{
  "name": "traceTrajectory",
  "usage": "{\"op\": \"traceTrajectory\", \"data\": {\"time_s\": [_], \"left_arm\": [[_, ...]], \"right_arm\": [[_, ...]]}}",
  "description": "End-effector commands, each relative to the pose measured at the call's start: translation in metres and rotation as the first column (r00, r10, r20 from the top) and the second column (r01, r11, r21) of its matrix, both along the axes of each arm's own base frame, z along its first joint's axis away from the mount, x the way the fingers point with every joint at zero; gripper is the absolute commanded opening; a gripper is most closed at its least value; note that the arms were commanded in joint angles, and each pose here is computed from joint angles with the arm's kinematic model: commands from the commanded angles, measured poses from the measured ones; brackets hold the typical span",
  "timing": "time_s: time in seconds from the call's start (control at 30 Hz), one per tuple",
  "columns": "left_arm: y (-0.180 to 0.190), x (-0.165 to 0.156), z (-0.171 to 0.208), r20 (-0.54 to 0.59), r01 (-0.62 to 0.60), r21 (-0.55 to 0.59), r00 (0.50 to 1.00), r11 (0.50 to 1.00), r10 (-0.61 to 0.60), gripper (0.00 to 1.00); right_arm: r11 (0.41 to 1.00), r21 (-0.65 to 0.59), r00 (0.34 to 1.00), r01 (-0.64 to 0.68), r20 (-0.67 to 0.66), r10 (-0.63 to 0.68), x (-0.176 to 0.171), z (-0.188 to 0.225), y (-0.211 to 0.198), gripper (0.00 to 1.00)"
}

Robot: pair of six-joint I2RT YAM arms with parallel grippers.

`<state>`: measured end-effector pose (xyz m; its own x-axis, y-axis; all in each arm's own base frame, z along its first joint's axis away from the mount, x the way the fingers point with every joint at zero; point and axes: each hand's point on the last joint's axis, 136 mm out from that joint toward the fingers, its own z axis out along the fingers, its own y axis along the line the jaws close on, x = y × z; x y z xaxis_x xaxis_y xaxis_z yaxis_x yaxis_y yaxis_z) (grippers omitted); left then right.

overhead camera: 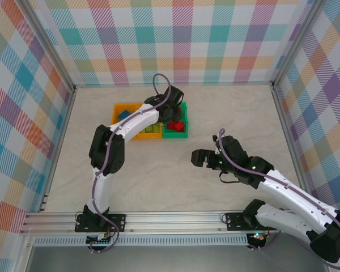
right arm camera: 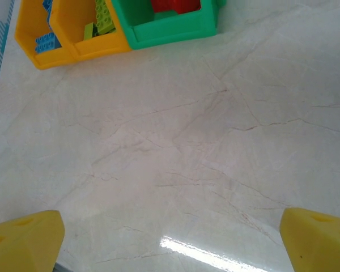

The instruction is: Sort the legos into containers by color

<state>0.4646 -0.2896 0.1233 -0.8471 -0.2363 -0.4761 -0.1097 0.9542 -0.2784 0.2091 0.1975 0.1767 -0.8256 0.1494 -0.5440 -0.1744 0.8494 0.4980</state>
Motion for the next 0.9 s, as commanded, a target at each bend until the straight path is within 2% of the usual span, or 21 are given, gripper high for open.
{"op": "traceTrajectory", "data": {"time_s": [0.0,0.07,0.23,0.33,0.43,0.53,0.63,0.73,0.8,0.87], "left_arm": [[0.003,0.009,0.011,0.011,0.032,0.026,0.999,0.999,-0.032,0.47],[-0.003,0.01,0.018,0.02,0.046,-0.003,0.999,0.999,-0.046,0.54],[-0.002,-0.003,0.052,0.062,0.076,-0.03,0.995,0.997,-0.074,0.57],[0.001,-0.026,0.079,0.131,0.147,-0.008,0.981,0.989,-0.145,0.59],[0.007,-0.06,0.102,0.215,0.225,0.045,0.949,0.973,-0.229,0.6],[0.026,-0.093,0.12,0.317,0.252,0.123,0.906,0.96,-0.279,0.6],[0.061,-0.122,0.126,0.401,0.225,0.222,0.866,0.949,-0.299,0.6],[0.106,-0.141,0.116,0.452,0.122,0.302,0.855,0.946,-0.254,0.62],[0.13,-0.15,0.105,0.467,0.068,0.352,0.852,0.933,-0.238,0.72],[0.148,-0.157,0.095,0.496,0.025,0.394,0.836,0.919,-0.235,0.89]], "right_arm": [[1.0,0.025,0.994,0.016,0.104,-0.018,0.014,0.028,0.0,0.98],[1.0,0.021,0.993,0.019,0.114,-0.022,0.015,0.029,-0.001,0.99],[0.996,-0.029,0.987,0.079,0.145,-0.074,0.027,0.023,-0.011,1.0],[0.972,-0.109,0.96,0.206,0.215,-0.18,0.046,0.011,-0.035,1.0],[0.923,-0.17,0.909,0.344,0.307,-0.283,0.068,0.003,-0.071,1.0],[0.856,-0.186,0.846,0.483,0.349,-0.402,0.09,-0.008,-0.118,1.0],[0.793,-0.195,0.793,0.576,0.367,-0.486,0.107,-0.013,-0.158,1.0],[0.747,-0.237,0.76,0.621,0.415,-0.5,0.123,-0.024,-0.186,1.0],[0.733,-0.296,0.771,0.613,0.429,-0.471,0.133,-0.037,-0.195,1.0],[0.726,-0.314,0.778,0.611,0.408,-0.478,0.143,-0.041,-0.202,1.0]]}}
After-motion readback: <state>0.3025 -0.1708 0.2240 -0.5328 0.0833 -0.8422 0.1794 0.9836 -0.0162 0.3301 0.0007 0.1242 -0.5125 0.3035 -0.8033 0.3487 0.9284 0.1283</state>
